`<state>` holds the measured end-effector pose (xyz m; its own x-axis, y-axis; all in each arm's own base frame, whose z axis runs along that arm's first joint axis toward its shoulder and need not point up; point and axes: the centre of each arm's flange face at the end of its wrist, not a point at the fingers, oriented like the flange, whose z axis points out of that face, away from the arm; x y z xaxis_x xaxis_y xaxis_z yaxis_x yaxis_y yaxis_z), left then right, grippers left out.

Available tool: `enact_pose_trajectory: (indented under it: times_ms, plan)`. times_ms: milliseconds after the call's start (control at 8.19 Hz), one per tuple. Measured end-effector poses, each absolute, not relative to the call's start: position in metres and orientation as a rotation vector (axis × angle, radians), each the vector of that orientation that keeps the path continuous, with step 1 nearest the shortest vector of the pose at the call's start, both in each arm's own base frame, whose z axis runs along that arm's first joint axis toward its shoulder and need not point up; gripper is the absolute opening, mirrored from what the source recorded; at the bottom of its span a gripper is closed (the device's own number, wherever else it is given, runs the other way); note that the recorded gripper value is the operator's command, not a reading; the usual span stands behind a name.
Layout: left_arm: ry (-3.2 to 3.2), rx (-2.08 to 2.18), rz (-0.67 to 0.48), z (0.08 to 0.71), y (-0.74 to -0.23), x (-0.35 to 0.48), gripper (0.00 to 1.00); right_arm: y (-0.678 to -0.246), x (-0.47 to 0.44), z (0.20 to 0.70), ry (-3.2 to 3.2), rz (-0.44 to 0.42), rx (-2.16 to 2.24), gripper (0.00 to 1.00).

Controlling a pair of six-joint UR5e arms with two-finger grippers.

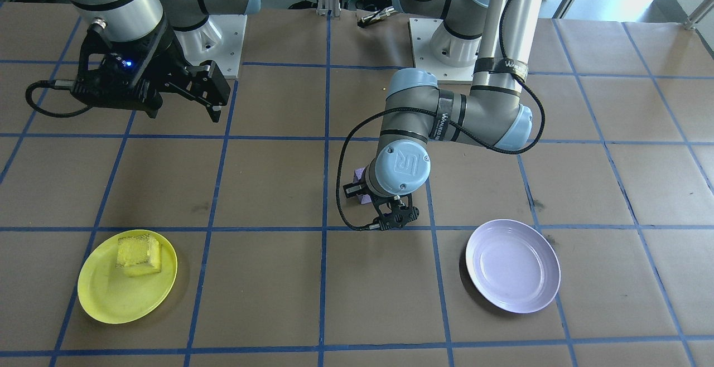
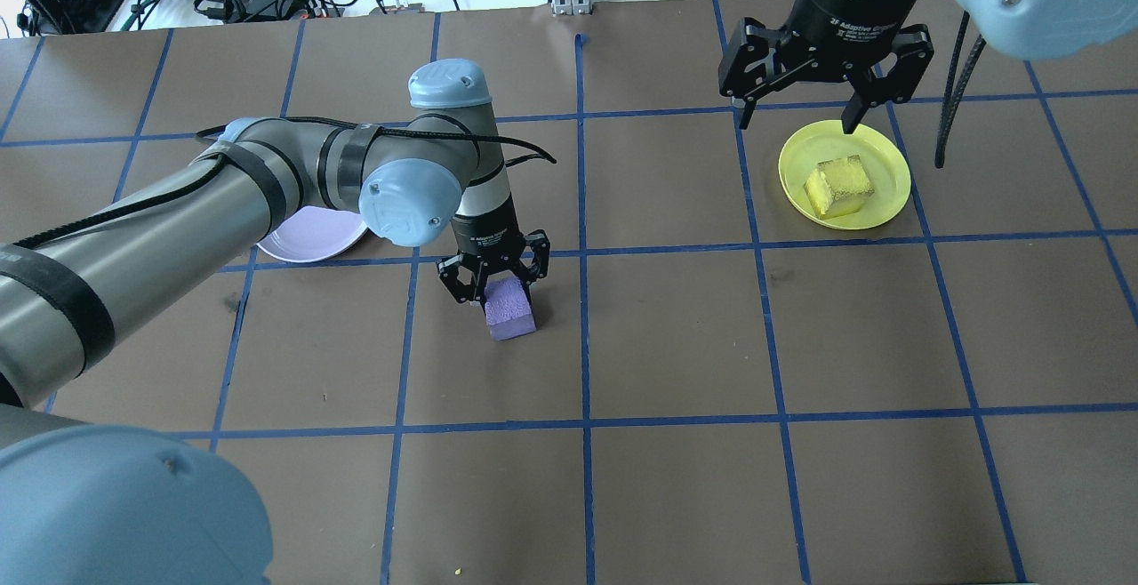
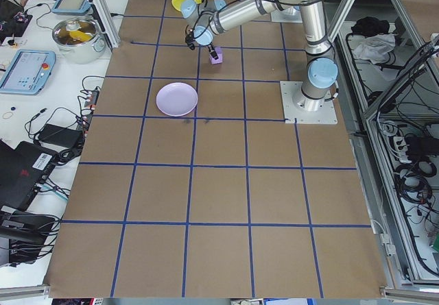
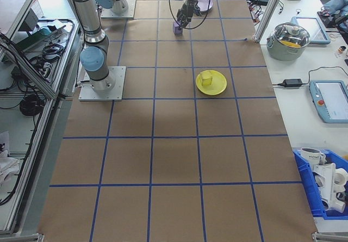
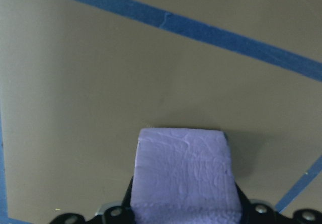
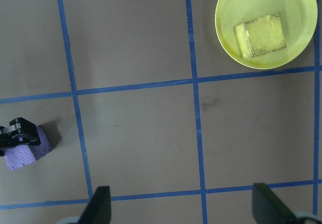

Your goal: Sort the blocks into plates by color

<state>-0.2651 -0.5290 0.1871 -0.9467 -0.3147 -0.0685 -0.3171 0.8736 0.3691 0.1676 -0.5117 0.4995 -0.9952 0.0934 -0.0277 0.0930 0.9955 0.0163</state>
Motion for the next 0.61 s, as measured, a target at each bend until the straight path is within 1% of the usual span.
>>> enact_pose_trajectory:
  times_ms: [122,244,489,611]
  plan:
    - [3.039,-0.483,0.600,0.196,-0.528,-0.262,0.00,-0.511,0.168,0.500,3.109,-0.003,0.120,1.00]
    - [3.031,-0.461,0.570,0.212,-0.531,-0.257,0.00,-0.512,0.167,0.501,3.113,-0.025,0.084,1.00]
    - [3.053,-0.352,0.466,0.254,-0.553,-0.235,0.00,-0.518,0.167,0.503,3.118,-0.098,0.046,1.00]
    - [3.085,-0.281,0.402,0.277,-0.574,-0.207,0.00,-0.520,0.167,0.502,3.119,-0.123,0.039,1.00]
